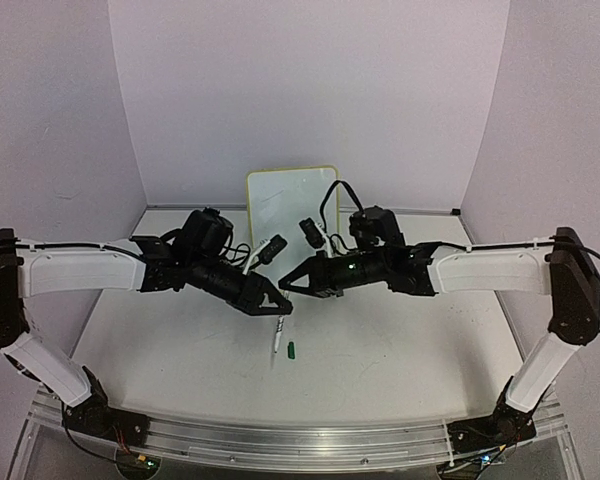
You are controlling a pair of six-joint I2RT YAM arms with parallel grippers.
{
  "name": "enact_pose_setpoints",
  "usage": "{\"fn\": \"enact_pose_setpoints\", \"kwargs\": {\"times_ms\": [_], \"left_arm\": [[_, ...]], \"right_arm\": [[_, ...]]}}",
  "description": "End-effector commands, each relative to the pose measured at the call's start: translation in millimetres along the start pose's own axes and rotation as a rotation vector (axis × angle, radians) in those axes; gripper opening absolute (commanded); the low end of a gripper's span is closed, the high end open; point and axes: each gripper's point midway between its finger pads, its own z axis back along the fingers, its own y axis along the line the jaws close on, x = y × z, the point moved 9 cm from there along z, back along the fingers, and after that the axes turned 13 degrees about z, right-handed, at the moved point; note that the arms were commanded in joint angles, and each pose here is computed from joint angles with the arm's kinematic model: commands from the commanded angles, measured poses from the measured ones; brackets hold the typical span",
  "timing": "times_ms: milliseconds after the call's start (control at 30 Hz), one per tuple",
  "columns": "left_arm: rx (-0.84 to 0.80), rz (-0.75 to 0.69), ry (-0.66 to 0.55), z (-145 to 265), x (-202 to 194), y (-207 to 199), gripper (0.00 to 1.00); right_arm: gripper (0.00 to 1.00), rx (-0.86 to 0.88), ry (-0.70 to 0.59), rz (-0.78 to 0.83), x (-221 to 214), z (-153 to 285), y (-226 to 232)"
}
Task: Write a sentence on the whiteboard
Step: Pass from the left arm to the right, then pass from the right arm to the left
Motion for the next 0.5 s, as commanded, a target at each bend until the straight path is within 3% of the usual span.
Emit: {"fn": "enact_pose_setpoints", "kwargs": {"times_ms": [0,67,200,333,467], "left_arm": [[-0.062,-0.039,-0.093,6,9,-13,0.55],[-0.059,-0.033,-0.092,7,6,-12,0.63],[-0.064,-0.031,-0.082,6,4,-11,0.68],[-0.073,-0.029,-0.071,6,3,-11,0.67],[-0.095,-0.047,-0.087,6,5,-15,0.59]], "right_arm": [[0.00,-0.117,-0.144,0.006,15,28,8],[0.00,-0.151,-0.194,0.004,19,40,10],[0.00,-0.176,-0.260,-0.002,27,56,16],[0.00,-0.167,-0.301,-0.012,33,64,23],[0.00,-0.162,-0.324,-0.023,34,68,26]]}}
